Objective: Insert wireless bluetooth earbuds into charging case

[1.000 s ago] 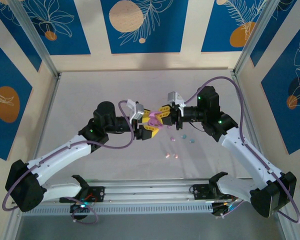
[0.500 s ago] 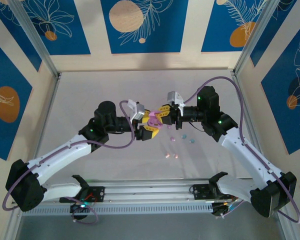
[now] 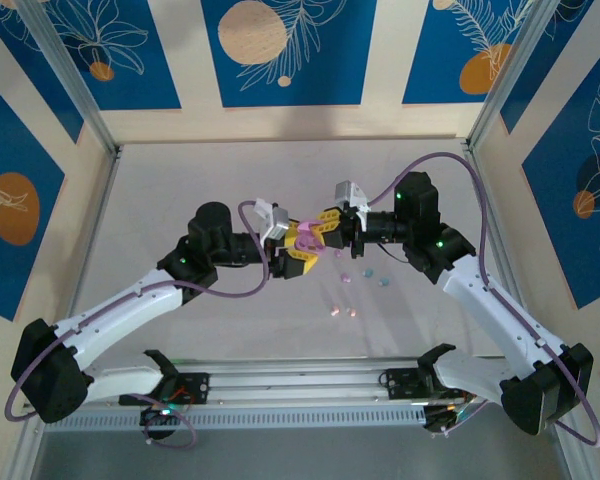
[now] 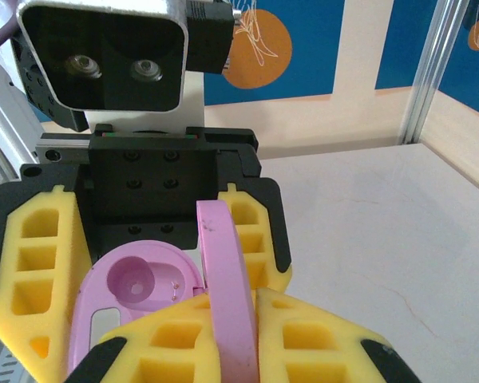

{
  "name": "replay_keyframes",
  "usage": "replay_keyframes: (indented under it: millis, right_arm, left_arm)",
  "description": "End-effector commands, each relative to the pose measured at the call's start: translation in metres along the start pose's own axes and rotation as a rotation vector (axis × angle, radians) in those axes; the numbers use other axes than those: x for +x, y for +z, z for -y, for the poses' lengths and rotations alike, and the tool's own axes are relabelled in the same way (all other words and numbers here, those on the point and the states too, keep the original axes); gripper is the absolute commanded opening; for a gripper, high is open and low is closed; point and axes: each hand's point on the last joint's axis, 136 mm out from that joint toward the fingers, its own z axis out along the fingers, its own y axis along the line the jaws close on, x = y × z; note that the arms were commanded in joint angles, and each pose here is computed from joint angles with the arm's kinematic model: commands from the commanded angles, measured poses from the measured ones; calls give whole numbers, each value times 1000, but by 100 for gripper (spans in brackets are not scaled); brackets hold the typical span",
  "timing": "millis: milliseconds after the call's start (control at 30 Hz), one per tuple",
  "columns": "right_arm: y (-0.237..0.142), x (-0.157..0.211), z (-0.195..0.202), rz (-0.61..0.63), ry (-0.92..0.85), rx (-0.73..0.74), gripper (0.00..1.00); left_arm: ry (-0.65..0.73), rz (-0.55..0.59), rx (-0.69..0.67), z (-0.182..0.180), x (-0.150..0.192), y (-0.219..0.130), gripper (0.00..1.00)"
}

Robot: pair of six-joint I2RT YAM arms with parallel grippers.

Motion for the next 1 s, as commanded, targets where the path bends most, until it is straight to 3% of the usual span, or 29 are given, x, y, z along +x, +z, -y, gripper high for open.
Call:
replay_keyframes:
  millis: [0,100,267,433,733,867,967]
  right_arm:
    - [-1,-4,-3,8,-10,-6,0]
    - [-1,-4,-3,11,-11,-4,0]
    - [-3,-7,-1,21,3,1,0]
    - [-3,-6,1,20,21,8,1]
    - [-3,-6,3,18,35,12,2]
    - [-4,-7,6,19,49,35,11]
    - [-6,-10,9,22,72,62,28]
  left_arm:
    - [38,53,7,5,-18,-1,56]
    - [29,41,18,5,-16,0,50]
    - [35,25,18,6,-12,0,59]
    - [40,21,22,6,-12,0,60]
    - [43,27,13,5,-13,0,42]
    - [48,32,1,4,-14,-1,37]
    - [54,44,-17,2,-15,-3,34]
